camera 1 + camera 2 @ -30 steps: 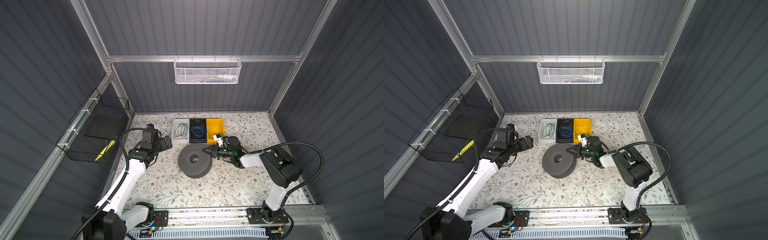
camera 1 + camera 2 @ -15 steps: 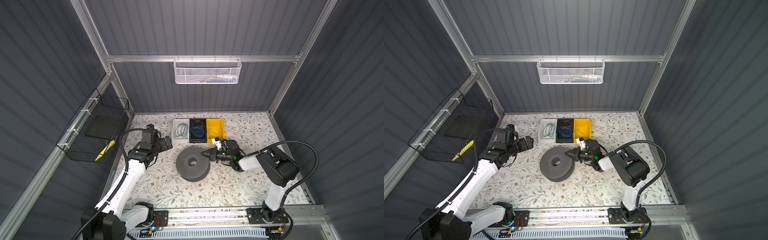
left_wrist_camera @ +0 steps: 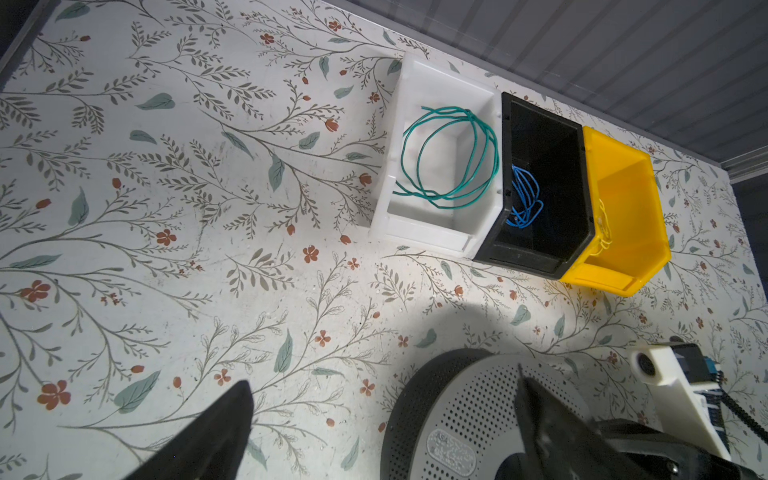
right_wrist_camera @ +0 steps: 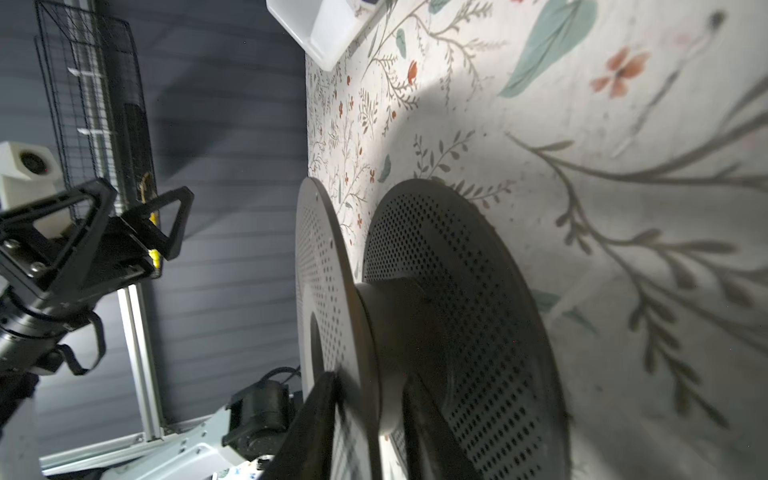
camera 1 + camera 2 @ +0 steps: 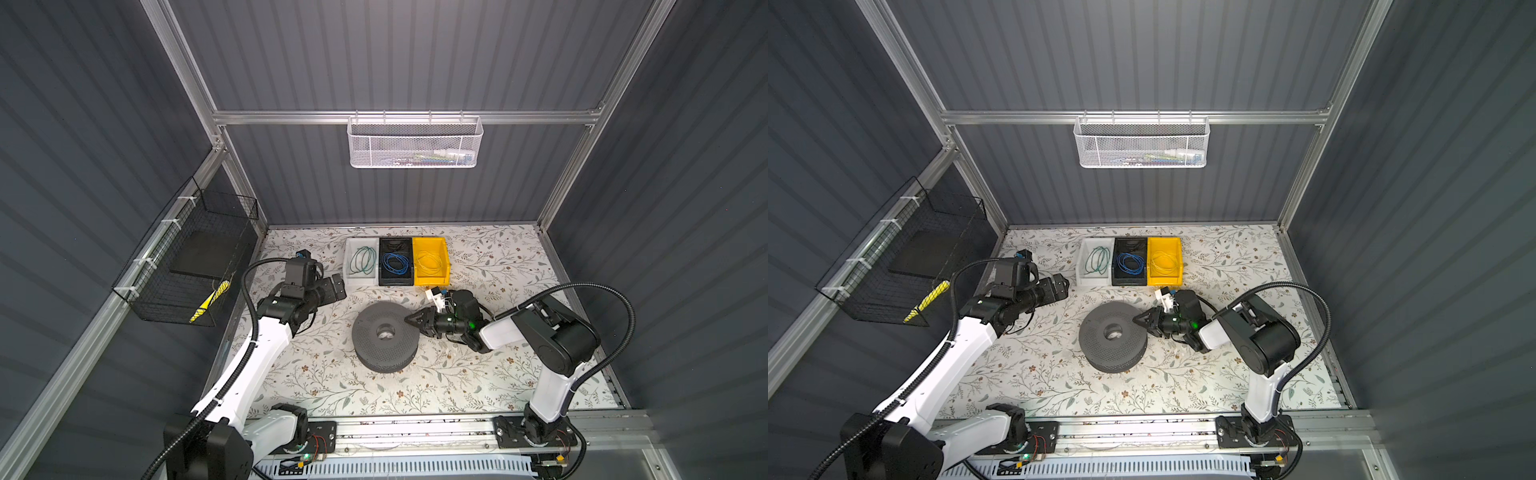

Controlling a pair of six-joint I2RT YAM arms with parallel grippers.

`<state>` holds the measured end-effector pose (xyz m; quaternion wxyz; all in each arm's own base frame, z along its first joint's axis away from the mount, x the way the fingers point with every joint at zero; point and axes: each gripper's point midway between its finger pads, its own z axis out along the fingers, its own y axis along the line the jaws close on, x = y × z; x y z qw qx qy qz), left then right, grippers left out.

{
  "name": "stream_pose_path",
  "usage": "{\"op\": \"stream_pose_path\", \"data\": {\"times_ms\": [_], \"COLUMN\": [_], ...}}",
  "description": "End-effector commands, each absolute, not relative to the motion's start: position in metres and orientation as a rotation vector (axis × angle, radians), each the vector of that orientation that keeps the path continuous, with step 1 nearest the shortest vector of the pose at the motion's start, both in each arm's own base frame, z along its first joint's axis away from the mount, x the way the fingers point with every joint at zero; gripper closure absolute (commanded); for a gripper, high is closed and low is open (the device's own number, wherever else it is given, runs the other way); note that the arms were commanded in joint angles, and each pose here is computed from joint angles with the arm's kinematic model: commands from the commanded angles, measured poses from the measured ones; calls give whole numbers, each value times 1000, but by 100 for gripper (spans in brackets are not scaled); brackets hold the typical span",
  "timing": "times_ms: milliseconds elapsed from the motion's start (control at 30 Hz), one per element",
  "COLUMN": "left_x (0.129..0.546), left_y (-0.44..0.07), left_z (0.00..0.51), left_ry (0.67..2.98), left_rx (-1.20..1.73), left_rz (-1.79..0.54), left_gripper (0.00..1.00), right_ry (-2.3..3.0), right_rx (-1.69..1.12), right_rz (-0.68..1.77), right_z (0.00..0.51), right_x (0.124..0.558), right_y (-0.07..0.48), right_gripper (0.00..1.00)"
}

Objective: Wrap the cables

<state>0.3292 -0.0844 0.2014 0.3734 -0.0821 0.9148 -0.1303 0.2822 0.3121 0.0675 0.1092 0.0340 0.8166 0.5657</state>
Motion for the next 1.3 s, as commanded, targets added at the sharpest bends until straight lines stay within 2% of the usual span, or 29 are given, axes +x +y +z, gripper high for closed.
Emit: {"op": "stream_pose_path", "data": {"times_ms": [0,67,233,433,633,700,867,1000,1267], "left_x": [328,327,330,337,338,339,331,324,318], "left_y": [-86,-88,-93,-101,-108,-111,-117,-110,-102], "left_z": [207,205,198,202,192,189,183,177,182], "left_ry": [2365,2373,2372,2359,2383,2408,2438,2467,2455], "left_rx": [-194,-182,-181,-157,-120,-110,-110,-136,-168], "left_rz": [-348,-354,-386,-430,-466,-479,-525,-483,-457], "left_gripper": [1,1,1,3,5,8,8,8,6], "right_ry": [2436,2473,2518,2465,2387,2347,2300,2280,2350], "right_rx": [50,21,-77,-191,-390,-417,-472,-588,-845], "right_rz": [1530,1408,1164,936,539,471,411,474,468], "right_z": [68,68,84,138,195,209,228,230,186], "right_x": [280,278,262,268,310,324,351,375,428], "right_y": [302,292,261,239,220,218,230,264,326], "right_gripper": [59,52,46,46,49,50,51,55,56]}}
